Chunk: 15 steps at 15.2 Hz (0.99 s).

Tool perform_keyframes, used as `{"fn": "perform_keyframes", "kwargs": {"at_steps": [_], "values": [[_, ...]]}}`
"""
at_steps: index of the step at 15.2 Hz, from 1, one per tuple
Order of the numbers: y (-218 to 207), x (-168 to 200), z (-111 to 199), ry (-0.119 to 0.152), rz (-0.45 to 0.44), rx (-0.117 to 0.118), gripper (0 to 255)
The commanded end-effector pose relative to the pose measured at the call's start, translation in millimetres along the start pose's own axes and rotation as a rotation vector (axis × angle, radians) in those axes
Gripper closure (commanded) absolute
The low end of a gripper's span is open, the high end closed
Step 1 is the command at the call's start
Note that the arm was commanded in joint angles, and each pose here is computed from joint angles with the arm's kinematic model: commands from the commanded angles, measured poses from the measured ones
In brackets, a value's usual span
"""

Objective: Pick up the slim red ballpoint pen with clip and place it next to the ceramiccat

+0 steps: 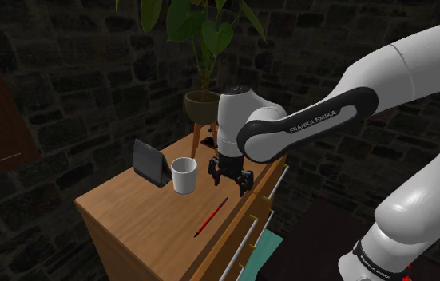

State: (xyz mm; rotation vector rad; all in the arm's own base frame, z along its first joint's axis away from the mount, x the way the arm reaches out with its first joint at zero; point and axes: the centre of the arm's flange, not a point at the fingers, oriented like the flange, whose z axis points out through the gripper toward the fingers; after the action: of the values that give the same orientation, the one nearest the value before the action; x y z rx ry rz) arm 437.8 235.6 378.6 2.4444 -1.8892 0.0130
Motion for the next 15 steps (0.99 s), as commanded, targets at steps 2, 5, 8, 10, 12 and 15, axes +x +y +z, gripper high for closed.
{"fn": "perform_keyframes", "kwargs": {"at_steps": [2,5,8,10,12,15], "values": [[-7.4,-2.0,14.0,-0.004,0.045,-0.001,0],[-7.4,-2.1,29.8,-0.004,0.045,-0.001,0],[-7.4,-2.1,43.4,-0.004,0.045,-0.001,0],[-7.4,-2.2,43.4,-0.004,0.045,-0.001,0],[-7.4,-2.1,43.4,-0.004,0.045,-0.001,0],[-7.4,-2.1,43.4,-0.004,0.045,-0.001,0]]}}
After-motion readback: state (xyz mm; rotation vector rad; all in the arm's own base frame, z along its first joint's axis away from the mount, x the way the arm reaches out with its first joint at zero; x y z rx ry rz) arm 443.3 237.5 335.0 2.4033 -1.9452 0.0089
